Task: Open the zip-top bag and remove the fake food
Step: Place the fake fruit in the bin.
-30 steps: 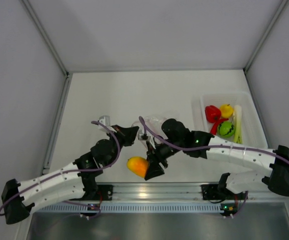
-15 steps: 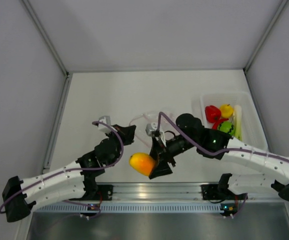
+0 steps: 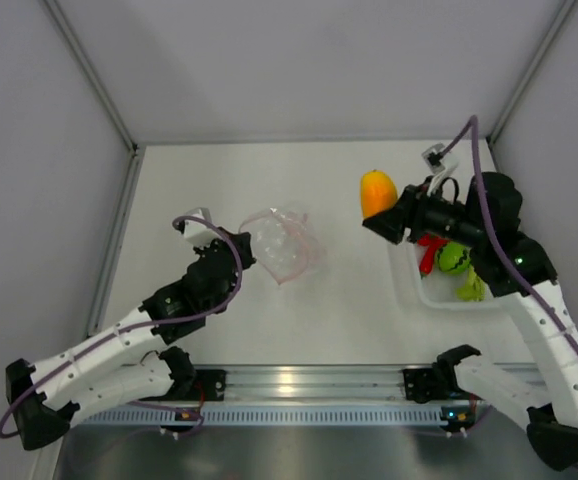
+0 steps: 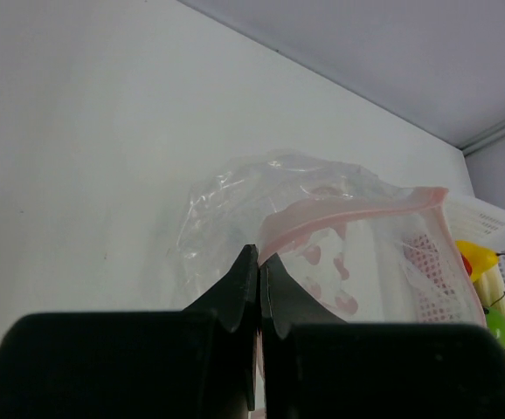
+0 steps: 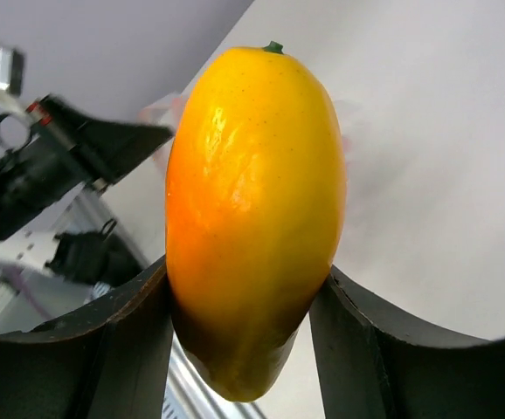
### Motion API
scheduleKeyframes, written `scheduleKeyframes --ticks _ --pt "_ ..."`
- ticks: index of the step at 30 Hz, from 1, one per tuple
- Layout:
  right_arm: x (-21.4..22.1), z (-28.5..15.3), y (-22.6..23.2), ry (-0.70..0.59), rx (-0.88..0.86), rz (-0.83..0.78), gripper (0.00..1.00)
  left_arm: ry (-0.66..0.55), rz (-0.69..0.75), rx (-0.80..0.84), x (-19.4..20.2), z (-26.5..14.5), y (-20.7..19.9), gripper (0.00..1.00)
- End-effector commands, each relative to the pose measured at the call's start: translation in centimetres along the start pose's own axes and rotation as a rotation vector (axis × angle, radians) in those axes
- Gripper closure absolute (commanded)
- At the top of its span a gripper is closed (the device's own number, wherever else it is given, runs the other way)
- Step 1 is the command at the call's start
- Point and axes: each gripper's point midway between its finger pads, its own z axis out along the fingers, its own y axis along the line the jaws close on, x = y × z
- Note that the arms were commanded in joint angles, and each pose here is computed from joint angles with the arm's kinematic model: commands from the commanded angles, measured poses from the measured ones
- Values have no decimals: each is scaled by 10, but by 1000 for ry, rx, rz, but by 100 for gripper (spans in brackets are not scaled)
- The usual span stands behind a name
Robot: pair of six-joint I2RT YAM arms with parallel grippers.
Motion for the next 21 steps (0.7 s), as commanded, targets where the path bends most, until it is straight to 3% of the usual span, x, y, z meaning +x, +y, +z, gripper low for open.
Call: scheduleKeyframes --ticks 1,9,15,21 --pt "-35 -41 -28 -100 166 -4 100 17 87 -22 -22 -2 0 100" --pt "8 -81 -174 9 812 173 100 80 189 -47 -40 4 -1 100" --pt "54 -62 -230 81 928 315 100 142 296 -93 -46 16 2 100" --pt "91 -68 -263 163 1059 337 99 168 349 -147 -66 36 15 100"
